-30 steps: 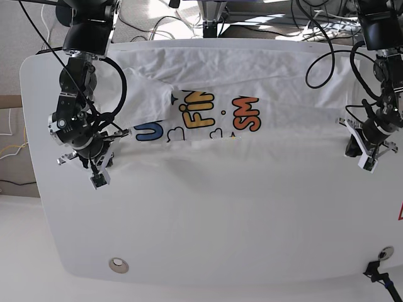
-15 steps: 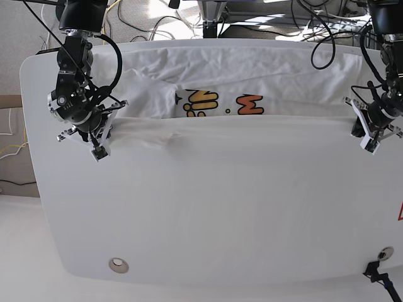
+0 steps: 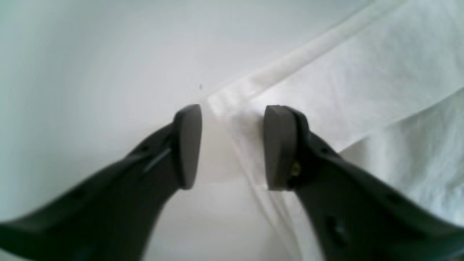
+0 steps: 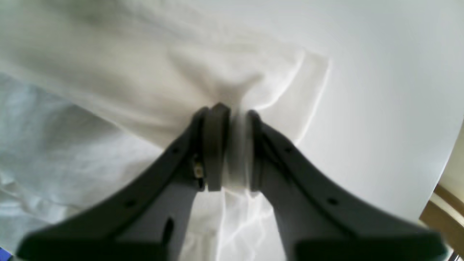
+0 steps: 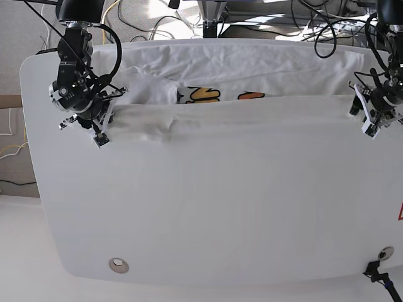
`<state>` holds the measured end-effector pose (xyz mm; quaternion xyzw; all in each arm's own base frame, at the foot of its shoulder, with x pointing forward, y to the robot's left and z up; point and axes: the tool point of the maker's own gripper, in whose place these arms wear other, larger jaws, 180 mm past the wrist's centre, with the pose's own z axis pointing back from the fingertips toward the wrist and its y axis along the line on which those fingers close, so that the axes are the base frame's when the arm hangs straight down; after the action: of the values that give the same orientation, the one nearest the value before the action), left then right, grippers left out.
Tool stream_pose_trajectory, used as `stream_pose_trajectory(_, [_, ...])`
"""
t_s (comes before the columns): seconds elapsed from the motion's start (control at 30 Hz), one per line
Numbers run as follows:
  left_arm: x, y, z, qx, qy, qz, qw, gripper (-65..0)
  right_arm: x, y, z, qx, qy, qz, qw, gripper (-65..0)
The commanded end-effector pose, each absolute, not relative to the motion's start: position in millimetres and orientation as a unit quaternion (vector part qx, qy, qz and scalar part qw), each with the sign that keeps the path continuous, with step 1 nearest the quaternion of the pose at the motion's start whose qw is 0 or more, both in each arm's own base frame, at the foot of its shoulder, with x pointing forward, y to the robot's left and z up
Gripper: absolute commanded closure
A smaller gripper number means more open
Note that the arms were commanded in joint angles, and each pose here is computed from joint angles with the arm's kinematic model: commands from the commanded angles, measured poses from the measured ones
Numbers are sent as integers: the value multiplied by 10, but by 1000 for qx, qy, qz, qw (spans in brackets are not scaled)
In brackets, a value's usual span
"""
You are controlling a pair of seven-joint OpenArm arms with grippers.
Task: Fold the T-shirt properly
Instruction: 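Fold the grasped fabric with both grippers toward the shoulder edge, then release the fold and reposition both grippers along the folded edge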
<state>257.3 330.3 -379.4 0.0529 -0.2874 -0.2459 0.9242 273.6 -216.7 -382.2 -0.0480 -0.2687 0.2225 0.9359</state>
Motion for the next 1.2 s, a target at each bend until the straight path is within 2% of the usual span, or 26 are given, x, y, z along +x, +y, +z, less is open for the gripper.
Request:
stream_pose_trajectory(0.0, [2666, 3343, -3659, 62, -304, -250, 917, -347, 2795, -2227, -3733, -61, -281, 223, 931, -221])
stream_pose_trajectory(0.07, [2651, 3402, -3671, 78, -294, -257, 917, -352, 2761, -2218, -3758, -58, -278, 224, 933, -312])
stream_pose_trajectory(0.13, [2647, 3464, -3670, 98, -285, -265, 916, -371, 2767, -2222, -3742, -58, -280, 223, 932, -355])
stream_pose_trajectory(0.23, [2753, 3445, -3550, 105, -304, -269, 908, -398, 2863, -2211, -3600, -66, -301, 226, 924, -355])
stream_pose_trajectory(0.33, [2922, 3500, -3237, 127, -346, -258, 893, -398, 3031, -2195, -3432, -72, -327, 225, 915, -355])
stream_pose_trajectory(0.5, [2964, 3383, -3172, 121, -368, -251, 887, -397, 3261, -2152, -3359, -54, -351, 191, 915, -355])
stream_pose_trajectory(0.63, [2966, 3254, -3173, 112, -378, -253, 884, -397, 3305, -2273, -3534, -29, -339, 132, 931, -355])
stream_pose_trajectory(1.1, [2882, 3253, -3260, 108, -365, -254, 889, -396, 3127, -2138, -3747, -6, -312, 161, 936, -353])
stream_pose_trajectory(1.17, [2882, 3253, -3260, 108, -365, -254, 889, -396, 3059, -2119, -3802, -3, -304, 168, 938, -331])
